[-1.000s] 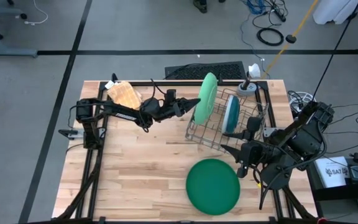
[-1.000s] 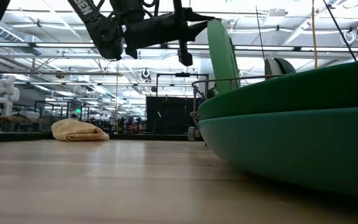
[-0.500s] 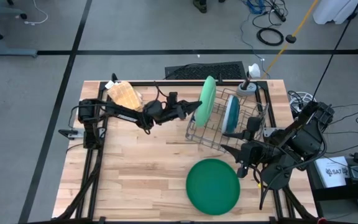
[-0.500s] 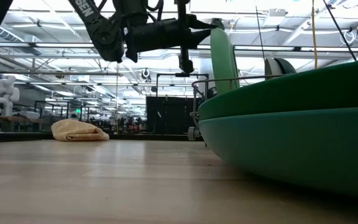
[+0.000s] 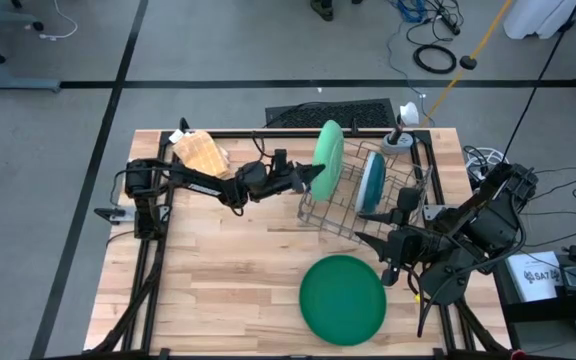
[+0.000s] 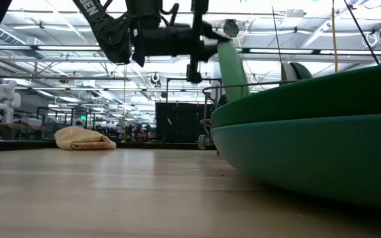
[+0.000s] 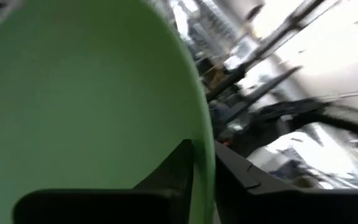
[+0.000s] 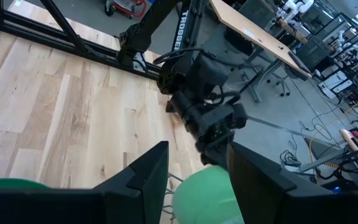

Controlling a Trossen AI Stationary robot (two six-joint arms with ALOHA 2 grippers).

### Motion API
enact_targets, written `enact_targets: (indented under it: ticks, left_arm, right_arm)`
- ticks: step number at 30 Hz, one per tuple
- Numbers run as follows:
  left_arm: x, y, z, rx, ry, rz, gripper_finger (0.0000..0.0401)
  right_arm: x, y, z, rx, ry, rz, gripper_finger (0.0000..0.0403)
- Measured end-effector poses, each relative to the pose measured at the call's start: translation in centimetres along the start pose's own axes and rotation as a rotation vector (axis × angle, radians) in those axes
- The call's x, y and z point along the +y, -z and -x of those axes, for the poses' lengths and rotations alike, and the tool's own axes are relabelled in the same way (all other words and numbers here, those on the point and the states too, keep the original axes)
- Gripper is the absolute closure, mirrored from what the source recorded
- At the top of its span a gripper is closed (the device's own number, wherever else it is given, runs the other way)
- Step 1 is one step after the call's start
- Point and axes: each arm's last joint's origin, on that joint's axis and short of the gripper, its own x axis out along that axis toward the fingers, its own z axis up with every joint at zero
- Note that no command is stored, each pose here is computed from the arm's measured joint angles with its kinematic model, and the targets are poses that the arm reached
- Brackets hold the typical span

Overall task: Sort dishes
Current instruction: Put the light green plate in the dish rack

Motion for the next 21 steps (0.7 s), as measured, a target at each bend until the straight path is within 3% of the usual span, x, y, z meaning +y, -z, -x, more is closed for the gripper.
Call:
enact_targets:
  ticks: [15,21]
  left_arm:
    - [0.22,0.23,0.04,0.036,0.02,-0.03,0.0321]
    - [0.13,0.41,0.12,0.073,0.045,-0.043,0.0259]
  right_arm:
    - [0.01,0.01,0.0,0.002,-0.004,-0.003,0.0248]
    - [0.01,0.02,0.0,0.002,-0.004,-0.001,0.0248]
